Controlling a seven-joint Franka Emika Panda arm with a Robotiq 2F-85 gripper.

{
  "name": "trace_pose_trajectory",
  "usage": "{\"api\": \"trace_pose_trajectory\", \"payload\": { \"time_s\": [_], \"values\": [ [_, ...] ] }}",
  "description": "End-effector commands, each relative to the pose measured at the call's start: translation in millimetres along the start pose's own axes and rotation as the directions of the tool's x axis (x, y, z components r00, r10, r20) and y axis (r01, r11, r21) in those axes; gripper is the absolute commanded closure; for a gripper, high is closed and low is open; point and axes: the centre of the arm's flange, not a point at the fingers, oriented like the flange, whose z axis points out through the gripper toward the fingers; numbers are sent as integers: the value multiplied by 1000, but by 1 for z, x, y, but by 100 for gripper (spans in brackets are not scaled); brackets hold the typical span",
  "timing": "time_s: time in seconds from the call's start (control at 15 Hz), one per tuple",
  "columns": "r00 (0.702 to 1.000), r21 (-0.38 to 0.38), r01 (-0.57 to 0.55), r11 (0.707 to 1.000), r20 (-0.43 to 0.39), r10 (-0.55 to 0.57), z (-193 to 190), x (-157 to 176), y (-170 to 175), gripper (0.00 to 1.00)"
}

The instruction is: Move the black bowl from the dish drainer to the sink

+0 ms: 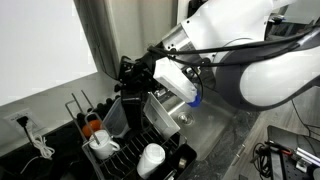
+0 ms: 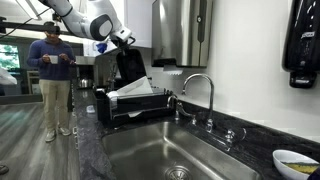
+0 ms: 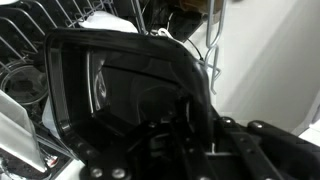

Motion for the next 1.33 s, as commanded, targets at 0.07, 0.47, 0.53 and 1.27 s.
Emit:
{"api": "trace_pose_trajectory", "payload": {
  "time_s": [0.07,0.47,0.53,1.27],
  "values": [
    [998,22,5,1000,57,-6,-24,11,4,94],
    [995,-23,7,1000,104,-5,-39,14,0,94],
    [994,-34,9,999,109,-5,-41,17,0,94],
    [993,-51,31,998,113,-25,-81,30,-19,94]
  ]
}}
